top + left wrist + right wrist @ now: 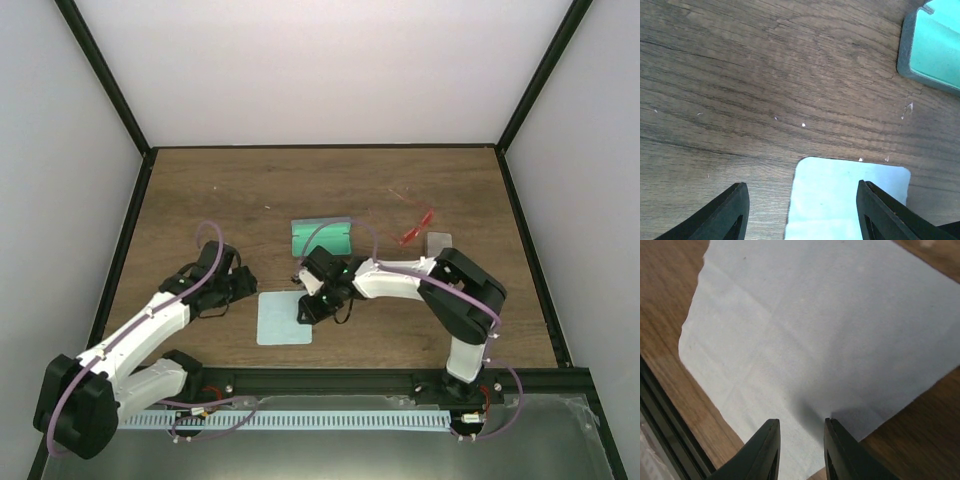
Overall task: Organize the sunglasses
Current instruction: Move the glasses cleaning cloth to the center of the board.
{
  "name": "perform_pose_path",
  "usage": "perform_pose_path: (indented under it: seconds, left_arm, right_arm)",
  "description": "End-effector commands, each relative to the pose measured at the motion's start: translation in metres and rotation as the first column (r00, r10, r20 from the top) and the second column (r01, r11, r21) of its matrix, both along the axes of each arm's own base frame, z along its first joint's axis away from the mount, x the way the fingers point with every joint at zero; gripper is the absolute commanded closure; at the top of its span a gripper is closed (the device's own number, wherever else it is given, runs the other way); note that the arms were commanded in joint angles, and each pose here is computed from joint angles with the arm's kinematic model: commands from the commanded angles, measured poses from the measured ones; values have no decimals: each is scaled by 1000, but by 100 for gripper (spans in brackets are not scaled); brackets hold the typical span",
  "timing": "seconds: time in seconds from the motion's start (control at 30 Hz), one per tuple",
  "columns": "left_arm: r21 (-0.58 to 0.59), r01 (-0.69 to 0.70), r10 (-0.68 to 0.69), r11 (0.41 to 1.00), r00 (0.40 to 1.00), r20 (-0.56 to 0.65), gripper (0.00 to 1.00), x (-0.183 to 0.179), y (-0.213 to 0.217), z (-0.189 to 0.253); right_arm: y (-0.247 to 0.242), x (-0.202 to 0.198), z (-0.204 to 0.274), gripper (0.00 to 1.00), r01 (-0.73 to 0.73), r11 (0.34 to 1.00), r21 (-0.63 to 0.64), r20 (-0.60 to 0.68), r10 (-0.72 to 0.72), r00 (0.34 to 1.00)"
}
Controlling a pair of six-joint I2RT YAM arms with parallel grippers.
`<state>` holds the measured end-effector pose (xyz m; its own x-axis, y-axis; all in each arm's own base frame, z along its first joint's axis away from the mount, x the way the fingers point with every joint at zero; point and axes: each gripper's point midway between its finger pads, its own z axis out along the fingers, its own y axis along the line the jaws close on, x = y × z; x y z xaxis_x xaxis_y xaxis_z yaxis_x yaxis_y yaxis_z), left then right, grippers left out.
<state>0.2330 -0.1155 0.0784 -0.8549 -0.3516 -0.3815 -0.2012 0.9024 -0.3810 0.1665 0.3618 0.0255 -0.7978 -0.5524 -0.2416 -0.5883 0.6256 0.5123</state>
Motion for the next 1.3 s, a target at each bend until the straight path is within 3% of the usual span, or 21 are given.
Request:
perform_pose_path:
  seconds: [0.0, 0.23, 0.37, 0.47, 0.63, 0.8, 1.27]
  left_arm:
    - [-25, 18, -18, 1000, 1000, 14, 39, 4, -5, -1]
    - [-42, 48, -47, 998, 999, 14, 42, 10, -14, -3]
    - [-30, 90, -89, 996, 996, 17, 52, 11, -17, -6]
    - [-16, 118, -118, 993, 993, 8, 54, 12, -19, -10]
    - [30, 201, -200, 979, 979, -29, 52, 12, -23, -19]
    - [86, 231, -228, 969, 973, -42, 50, 17, -19, -18]
    - [80, 228, -224, 970, 973, -53, 49, 19, -22, -22]
  right_arm:
    - [-39, 5, -12, 73, 71, 988, -137, 14, -70, 997]
    - [-37, 11, 15, 73, 84, 990, -114, 47, -79, 996]
    - [-20, 32, 53, 72, 98, 994, -53, 118, -92, 989]
    - [-18, 52, 65, 69, 153, 987, -53, 157, -143, 977]
    - [-46, 85, 41, 66, 295, 926, -237, 240, -238, 941]
    - [-43, 91, 24, 67, 283, 919, -276, 244, -218, 945]
    - [-45, 84, -4, 72, 241, 908, -343, 219, -172, 960]
